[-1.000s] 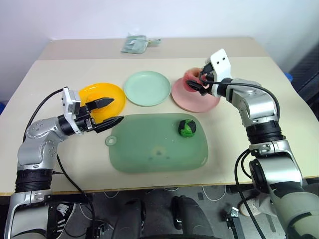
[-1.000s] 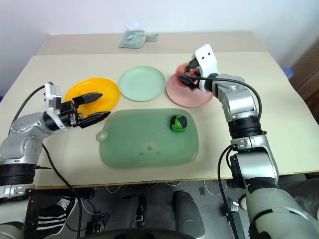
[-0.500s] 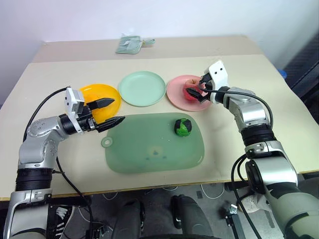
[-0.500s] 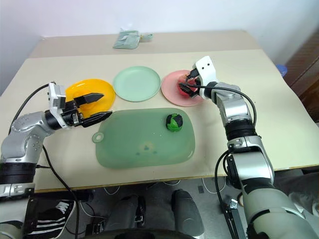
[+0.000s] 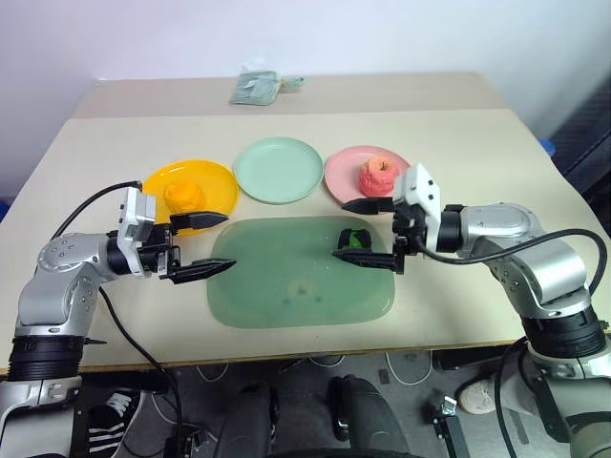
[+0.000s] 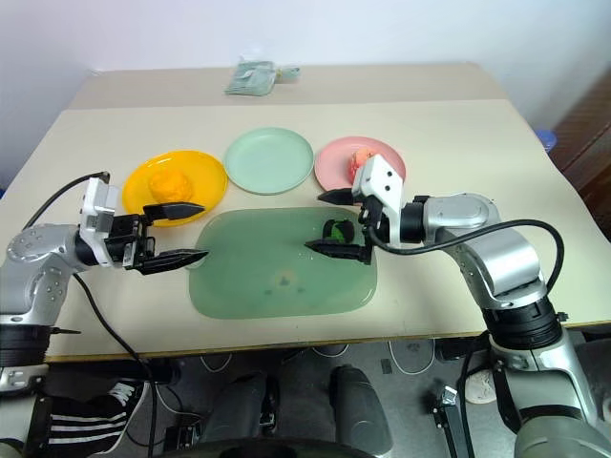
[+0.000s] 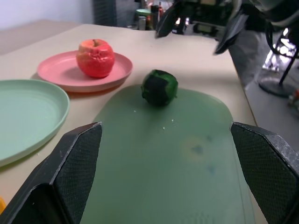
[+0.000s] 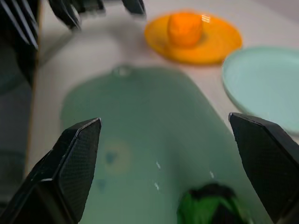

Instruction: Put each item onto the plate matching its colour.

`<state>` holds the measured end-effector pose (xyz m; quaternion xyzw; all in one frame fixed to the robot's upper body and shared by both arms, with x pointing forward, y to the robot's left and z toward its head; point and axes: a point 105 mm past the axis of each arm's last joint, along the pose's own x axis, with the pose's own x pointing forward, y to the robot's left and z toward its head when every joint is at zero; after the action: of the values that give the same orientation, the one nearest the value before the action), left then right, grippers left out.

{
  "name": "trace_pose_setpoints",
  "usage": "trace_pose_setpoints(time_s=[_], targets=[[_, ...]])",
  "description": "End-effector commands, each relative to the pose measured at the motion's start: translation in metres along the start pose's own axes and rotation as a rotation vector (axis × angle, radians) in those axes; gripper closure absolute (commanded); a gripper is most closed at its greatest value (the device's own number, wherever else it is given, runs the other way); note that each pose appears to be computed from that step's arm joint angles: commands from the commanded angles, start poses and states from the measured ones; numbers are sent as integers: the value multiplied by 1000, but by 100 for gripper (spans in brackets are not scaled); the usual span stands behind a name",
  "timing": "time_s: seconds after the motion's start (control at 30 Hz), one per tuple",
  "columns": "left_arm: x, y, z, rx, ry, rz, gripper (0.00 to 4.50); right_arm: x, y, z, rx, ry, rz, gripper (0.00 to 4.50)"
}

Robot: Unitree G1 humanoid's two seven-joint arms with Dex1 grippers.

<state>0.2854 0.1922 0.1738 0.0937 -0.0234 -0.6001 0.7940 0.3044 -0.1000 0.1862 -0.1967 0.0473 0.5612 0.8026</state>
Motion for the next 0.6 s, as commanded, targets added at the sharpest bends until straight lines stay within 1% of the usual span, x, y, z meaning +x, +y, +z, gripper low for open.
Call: trace_pose_setpoints(time_s=[0.03, 0.2, 0.43, 0.6], targets=[[3, 0, 5, 51, 13, -36, 0, -2, -10, -2, -46, 20, -61, 4], [3, 1, 5, 56, 17, -36, 0, -2, -22, -16, -82, 77, -111, 4], [3, 1, 5, 55, 17, -32, 0, 3, -22, -42, -82, 169, -98, 4], [4, 1, 7, 57, 13, -27, 0, 6, -25, -51, -76, 192, -111, 4]])
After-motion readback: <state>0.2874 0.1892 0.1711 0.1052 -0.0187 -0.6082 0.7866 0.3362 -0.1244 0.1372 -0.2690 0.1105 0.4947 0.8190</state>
